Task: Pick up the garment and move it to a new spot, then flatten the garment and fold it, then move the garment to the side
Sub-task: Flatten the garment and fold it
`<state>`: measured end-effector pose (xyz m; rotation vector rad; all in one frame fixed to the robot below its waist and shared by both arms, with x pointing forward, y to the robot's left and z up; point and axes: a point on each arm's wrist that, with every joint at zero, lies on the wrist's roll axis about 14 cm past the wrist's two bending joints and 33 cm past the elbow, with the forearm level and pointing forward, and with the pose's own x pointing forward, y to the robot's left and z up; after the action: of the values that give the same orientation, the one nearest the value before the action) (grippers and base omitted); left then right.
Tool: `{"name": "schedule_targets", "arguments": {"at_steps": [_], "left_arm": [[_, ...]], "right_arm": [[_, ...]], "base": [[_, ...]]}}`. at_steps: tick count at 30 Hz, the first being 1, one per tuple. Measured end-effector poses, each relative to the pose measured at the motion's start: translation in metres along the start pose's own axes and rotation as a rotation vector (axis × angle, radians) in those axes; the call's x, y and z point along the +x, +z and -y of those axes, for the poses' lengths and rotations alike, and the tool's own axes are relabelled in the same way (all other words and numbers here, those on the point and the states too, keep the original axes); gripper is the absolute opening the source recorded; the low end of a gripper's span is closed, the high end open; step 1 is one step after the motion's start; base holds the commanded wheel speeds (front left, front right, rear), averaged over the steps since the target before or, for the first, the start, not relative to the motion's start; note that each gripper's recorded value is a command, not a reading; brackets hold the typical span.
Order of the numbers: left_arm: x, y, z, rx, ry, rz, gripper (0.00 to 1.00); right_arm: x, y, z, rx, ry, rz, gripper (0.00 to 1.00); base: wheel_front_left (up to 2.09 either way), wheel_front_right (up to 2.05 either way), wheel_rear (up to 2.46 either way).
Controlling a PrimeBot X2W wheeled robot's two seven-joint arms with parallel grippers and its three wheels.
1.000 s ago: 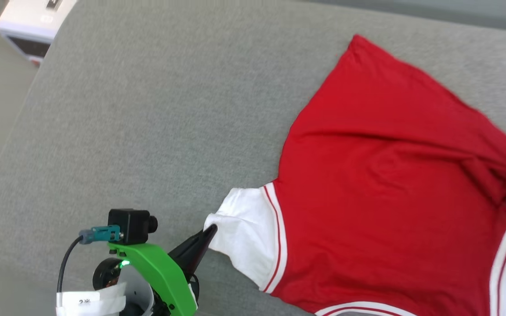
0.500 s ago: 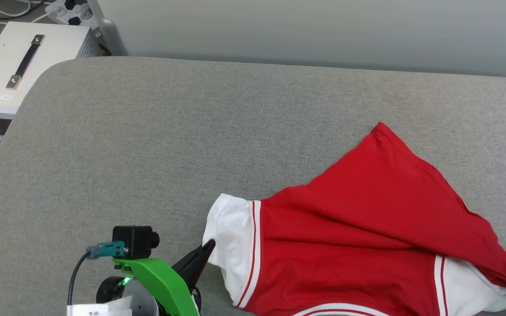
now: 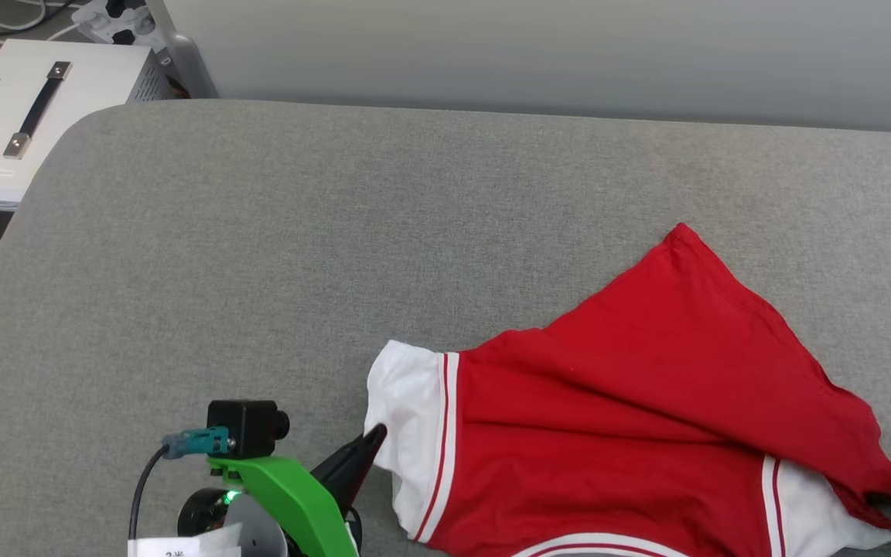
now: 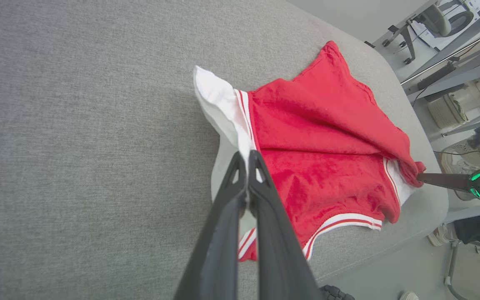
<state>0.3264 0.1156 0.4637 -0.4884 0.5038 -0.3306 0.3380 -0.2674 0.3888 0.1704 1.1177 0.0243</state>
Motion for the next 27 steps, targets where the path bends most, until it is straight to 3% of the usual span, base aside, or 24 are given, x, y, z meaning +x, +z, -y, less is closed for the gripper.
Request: {"name": "schedule_targets", "arguments": {"at_steps": [13,27], "left_arm": [[0.007,0.011,0.004,0.029,-0.018,0.012,0.00],[0.019,0.000,-0.024,-0.025,0.061,-0.014,0.00]], "right_arm": [[-0.023,0.122,-0.102,-0.292,0.159,0.152,1.00],[0.060,0.169,-0.142,-0.433,0.097,0.013,1.00]], "base": [[0.00,0.00,0.00],[0.00,0.00,0.00]]}}
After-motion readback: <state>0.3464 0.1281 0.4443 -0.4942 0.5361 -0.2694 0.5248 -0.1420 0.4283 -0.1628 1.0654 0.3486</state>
